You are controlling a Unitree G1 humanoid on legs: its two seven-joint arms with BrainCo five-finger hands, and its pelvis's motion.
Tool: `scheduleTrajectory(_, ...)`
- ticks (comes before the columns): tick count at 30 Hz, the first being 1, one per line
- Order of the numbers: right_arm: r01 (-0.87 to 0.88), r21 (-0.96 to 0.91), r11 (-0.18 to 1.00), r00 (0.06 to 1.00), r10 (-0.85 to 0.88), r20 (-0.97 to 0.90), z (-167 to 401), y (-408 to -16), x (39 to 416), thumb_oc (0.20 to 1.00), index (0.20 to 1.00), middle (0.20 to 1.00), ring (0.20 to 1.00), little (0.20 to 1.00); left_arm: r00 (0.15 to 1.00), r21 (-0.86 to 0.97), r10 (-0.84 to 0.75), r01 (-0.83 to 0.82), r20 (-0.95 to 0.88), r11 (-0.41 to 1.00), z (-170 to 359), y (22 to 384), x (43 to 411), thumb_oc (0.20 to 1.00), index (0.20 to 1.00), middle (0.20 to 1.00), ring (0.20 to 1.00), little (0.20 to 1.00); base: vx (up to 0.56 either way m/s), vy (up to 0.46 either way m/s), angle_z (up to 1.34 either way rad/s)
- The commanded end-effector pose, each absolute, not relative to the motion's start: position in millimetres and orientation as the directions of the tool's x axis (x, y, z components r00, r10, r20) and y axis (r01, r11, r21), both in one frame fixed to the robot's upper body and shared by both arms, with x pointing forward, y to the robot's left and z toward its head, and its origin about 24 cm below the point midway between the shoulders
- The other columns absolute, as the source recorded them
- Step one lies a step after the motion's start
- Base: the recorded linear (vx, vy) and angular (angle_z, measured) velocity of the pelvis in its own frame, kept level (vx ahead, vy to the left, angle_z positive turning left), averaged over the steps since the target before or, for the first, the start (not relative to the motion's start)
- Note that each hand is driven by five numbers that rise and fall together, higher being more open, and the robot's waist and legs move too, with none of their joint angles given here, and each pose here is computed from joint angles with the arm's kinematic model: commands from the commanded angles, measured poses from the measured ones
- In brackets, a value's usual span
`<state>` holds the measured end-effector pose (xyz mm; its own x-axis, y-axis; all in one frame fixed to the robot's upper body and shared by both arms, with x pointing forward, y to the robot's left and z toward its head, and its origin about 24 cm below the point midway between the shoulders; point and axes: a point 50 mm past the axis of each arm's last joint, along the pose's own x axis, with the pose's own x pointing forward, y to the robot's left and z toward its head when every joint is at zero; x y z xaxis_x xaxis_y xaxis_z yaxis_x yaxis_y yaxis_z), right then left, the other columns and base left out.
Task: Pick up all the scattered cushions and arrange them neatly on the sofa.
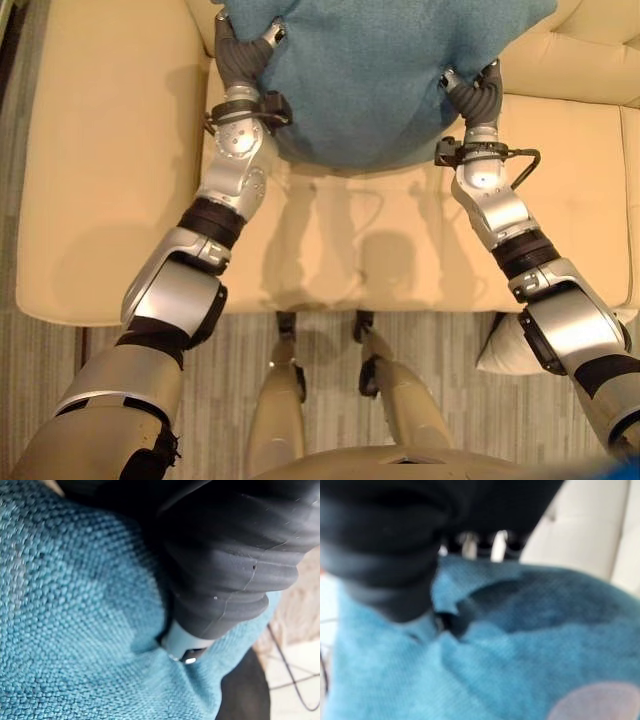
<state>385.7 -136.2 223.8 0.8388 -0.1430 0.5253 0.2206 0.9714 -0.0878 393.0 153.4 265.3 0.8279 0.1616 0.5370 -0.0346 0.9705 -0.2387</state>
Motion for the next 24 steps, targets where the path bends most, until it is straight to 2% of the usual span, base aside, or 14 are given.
scheduleTrajectory(1, 0.033, -0.063, 0.997, 0.630, 0.028, 0.776, 301.0, -83.5, 362.6, 0.200, 0.200, 0.200, 0.200, 0.200, 0.633, -0.084, -0.082, 0.227, 0.769, 0.970, 336.1, 87.4, 367.8, 0.200, 0.200, 0.200, 0.200, 0.200, -0.01, -0.001, -0.03)
scheduleTrajectory(8, 0.075, -0.104, 0.992, 0.656, 0.029, 0.754, 304.3, -84.3, 371.6, 0.200, 0.200, 0.200, 0.200, 0.200, 0.663, -0.049, -0.052, 0.133, 0.747, 0.990, 334.8, 97.0, 375.7, 0.200, 0.200, 0.200, 0.200, 0.200, -0.01, 0.002, 0.02)
scheduleTrajectory(9, 0.100, -0.130, 0.986, 0.657, 0.032, 0.753, 308.4, -84.8, 374.2, 0.200, 0.200, 0.200, 0.200, 0.200, 0.672, -0.022, -0.030, 0.069, 0.740, 0.997, 337.1, 106.6, 380.2, 0.200, 0.200, 0.200, 0.200, 0.200, 0.00, 0.000, 0.00)
scheduleTrajectory(10, 0.122, -0.144, 0.982, 0.655, 0.029, 0.755, 311.1, -85.5, 375.7, 0.200, 0.200, 0.200, 0.200, 0.200, 0.675, -0.011, -0.013, 0.032, 0.737, 0.999, 339.7, 112.1, 382.6, 0.561, 0.561, 0.561, 0.561, 0.561, 0.00, 0.000, 0.00)
scheduleTrajectory(11, 0.122, -0.144, 0.982, 0.655, 0.029, 0.755, 311.2, -85.5, 375.7, 0.200, 0.200, 0.200, 0.200, 0.200, 0.675, -0.011, -0.013, 0.032, 0.737, 0.999, 339.8, 112.1, 382.6, 0.721, 0.721, 0.721, 0.721, 0.721, 0.00, 0.000, 0.00)
scheduleTrajectory(12, 0.169, -0.166, 0.972, 0.650, 0.017, 0.759, 317.3, -88.0, 378.3, 0.708, 0.708, 0.708, 0.708, 0.708, 0.668, 0.017, 0.012, -0.037, 0.744, 0.999, 346.6, 123.6, 384.1, 1.000, 1.000, 1.000, 1.000, 1.000, 0.00, 0.000, 0.00)
scheduleTrajectory(13, 0.188, -0.162, 0.969, 0.650, 0.001, 0.760, 320.0, -90.3, 379.8, 1.000, 1.000, 1.000, 1.000, 1.000, 0.665, 0.020, 0.032, -0.070, 0.746, 0.997, 349.6, 129.9, 384.7, 1.000, 1.000, 1.000, 1.000, 1.000, 0.00, 0.000, 0.00)
scheduleTrajectory(17, 0.244, -0.174, 0.954, 0.668, -0.036, 0.743, 324.4, -97.5, 386.1, 1.000, 1.000, 1.000, 1.000, 1.000, 0.659, 0.032, 0.082, -0.159, 0.748, 0.987, 356.5, 148.9, 385.9, 1.000, 1.000, 1.000, 1.000, 1.000, 0.00, -0.006, 0.01)
scheduleTrajectory(21, 0.323, -0.227, 0.919, 0.698, -0.070, 0.712, 320.6, -109.0, 395.1, 1.000, 1.000, 1.000, 1.000, 1.000, 0.652, 0.036, 0.175, -0.296, 0.738, 0.954, 353.5, 189.3, 385.1, 1.000, 1.000, 1.000, 1.000, 1.000, 0.01, -0.001, -0.02)
scheduleTrajectory(23, 0.338, -0.230, 0.912, 0.701, -0.081, 0.708, 320.3, -112.7, 396.5, 1.000, 1.000, 1.000, 1.000, 1.000, 0.653, 0.031, 0.194, -0.316, 0.732, 0.948, 351.4, 196.6, 385.0, 1.000, 1.000, 1.000, 1.000, 1.000, 0.00, 0.000, 0.00)
scheduleTrajectory(24, 0.378, -0.236, 0.895, 0.702, -0.111, 0.703, 320.6, -124.4, 398.6, 1.000, 1.000, 1.000, 1.000, 1.000, 0.649, 0.012, 0.239, -0.357, 0.722, 0.934, 346.9, 214.3, 383.0, 1.000, 1.000, 1.000, 1.000, 1.000, 0.03, -0.030, 0.00)
